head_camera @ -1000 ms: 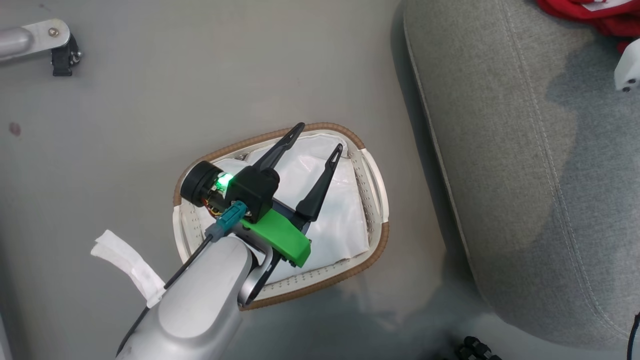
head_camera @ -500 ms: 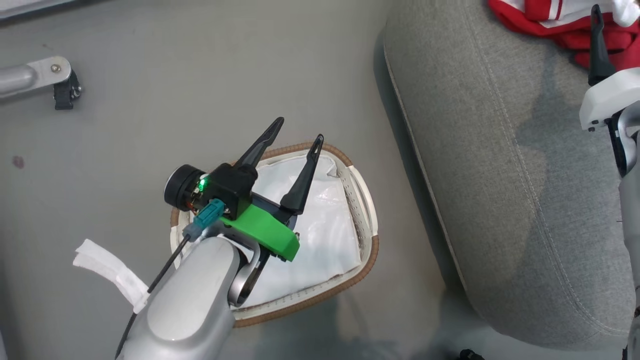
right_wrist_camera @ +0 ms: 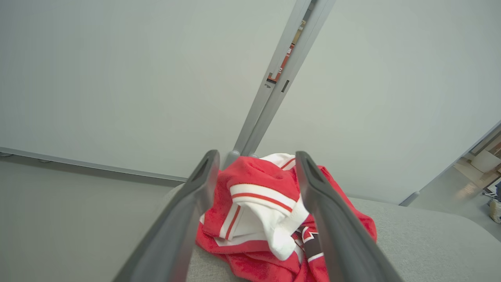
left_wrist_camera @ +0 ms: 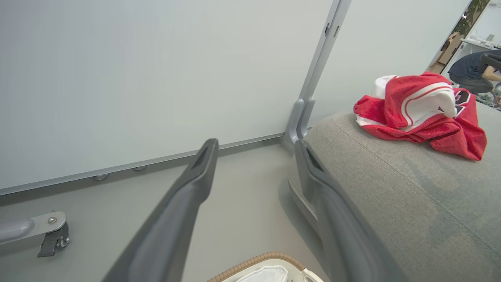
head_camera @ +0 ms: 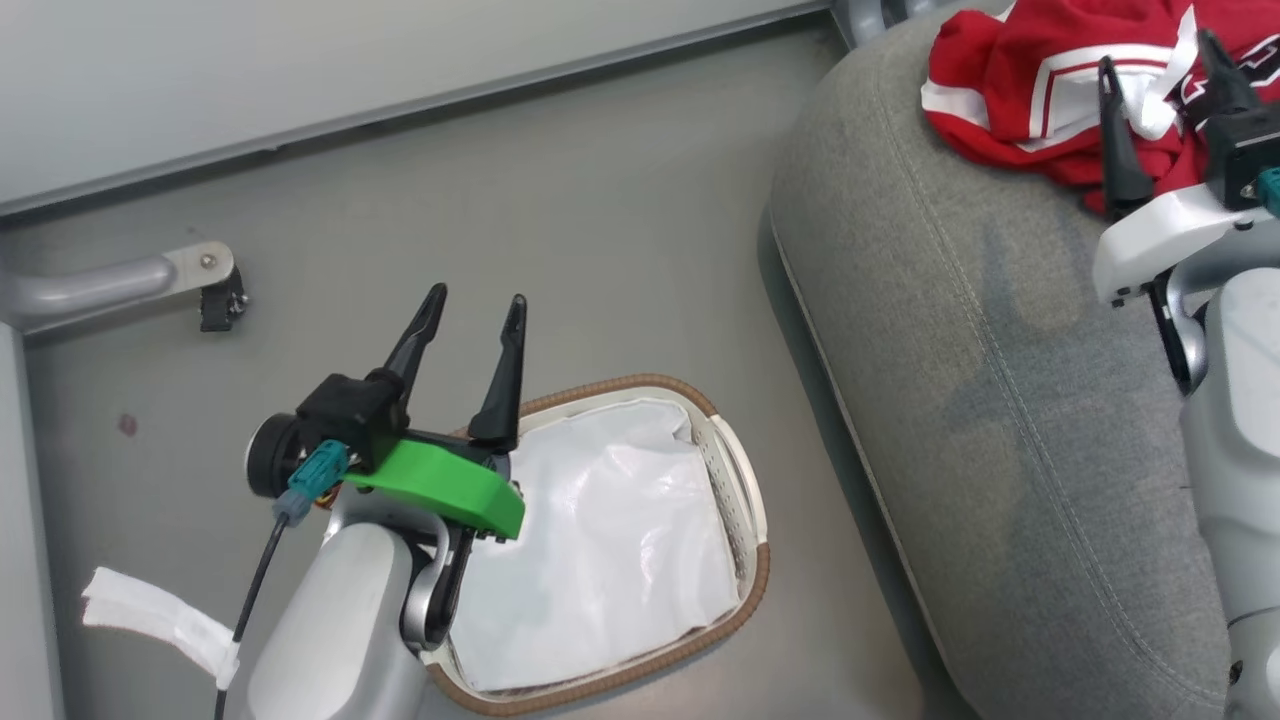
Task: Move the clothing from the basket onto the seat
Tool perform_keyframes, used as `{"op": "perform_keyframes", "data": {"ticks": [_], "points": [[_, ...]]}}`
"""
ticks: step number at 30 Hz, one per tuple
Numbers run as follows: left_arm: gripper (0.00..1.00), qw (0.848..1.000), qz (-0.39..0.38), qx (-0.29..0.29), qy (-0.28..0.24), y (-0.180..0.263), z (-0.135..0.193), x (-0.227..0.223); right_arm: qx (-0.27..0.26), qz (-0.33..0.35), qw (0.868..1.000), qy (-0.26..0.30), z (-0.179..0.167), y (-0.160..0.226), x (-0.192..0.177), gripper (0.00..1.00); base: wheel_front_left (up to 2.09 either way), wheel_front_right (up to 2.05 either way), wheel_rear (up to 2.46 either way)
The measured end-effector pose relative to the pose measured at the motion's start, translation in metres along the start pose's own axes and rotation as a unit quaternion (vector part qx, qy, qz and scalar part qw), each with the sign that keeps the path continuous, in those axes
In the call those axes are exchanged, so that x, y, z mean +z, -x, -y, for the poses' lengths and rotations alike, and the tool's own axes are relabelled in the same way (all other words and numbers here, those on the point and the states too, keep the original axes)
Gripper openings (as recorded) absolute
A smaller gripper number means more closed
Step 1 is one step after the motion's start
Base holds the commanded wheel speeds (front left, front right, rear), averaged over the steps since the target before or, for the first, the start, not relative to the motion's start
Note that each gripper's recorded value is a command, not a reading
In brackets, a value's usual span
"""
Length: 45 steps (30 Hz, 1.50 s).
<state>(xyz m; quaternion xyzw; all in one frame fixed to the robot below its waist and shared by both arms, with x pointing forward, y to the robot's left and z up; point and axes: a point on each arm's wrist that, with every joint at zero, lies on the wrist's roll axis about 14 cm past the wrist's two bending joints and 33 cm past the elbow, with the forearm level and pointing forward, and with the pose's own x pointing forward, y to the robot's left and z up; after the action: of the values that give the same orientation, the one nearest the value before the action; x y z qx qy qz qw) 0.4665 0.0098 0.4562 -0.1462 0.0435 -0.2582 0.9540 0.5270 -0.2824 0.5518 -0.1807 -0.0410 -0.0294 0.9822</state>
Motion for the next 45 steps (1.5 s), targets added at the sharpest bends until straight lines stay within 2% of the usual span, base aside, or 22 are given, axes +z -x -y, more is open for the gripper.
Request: {"op": "perform_keyframes", "data": {"ticks": [6,11,19,24,30,38,45], "points": [[1.0,0.997,0.022,0.075,-0.009,0.034,-0.032,0.021,0.021,0.029,0.998,-0.054,-0.034,0.014,0.025,1.0,0.0,0.0,0.0],[1.0,0.988,0.037,0.152,-0.005,0.076,-0.066,0.031,0.038,0.044,0.992,-0.112,-0.067,0.031,0.04,1.0,0.0,0.0,0.0],[1.0,0.97,0.043,0.241,-0.002,0.145,-0.098,0.03,0.077,0.024,0.982,-0.171,-0.111,0.073,0.03,1.0,0.0,0.0,0.0],[1.0,0.965,0.039,0.26,0.0,0.169,-0.101,0.024,0.089,0.01,0.973,-0.211,-0.125,0.097,0.021,1.0,0.0,0.0,0.0],[1.0,0.964,0.042,0.263,0.006,0.181,-0.097,0.023,0.097,-0.011,0.968,-0.232,-0.135,0.121,0.008,1.0,0.0,0.0,0.0],[1.0,0.965,0.035,0.26,0.022,0.188,-0.089,0.014,0.098,-0.022,0.966,-0.239,-0.137,0.141,0.001,1.0,0.0,0.0,0.0],[1.0,0.965,0.031,0.259,0.027,0.189,-0.087,0.01,0.102,-0.023,0.965,-0.242,-0.139,0.143,0.001,1.0,0.0,0.0,0.0]]}}
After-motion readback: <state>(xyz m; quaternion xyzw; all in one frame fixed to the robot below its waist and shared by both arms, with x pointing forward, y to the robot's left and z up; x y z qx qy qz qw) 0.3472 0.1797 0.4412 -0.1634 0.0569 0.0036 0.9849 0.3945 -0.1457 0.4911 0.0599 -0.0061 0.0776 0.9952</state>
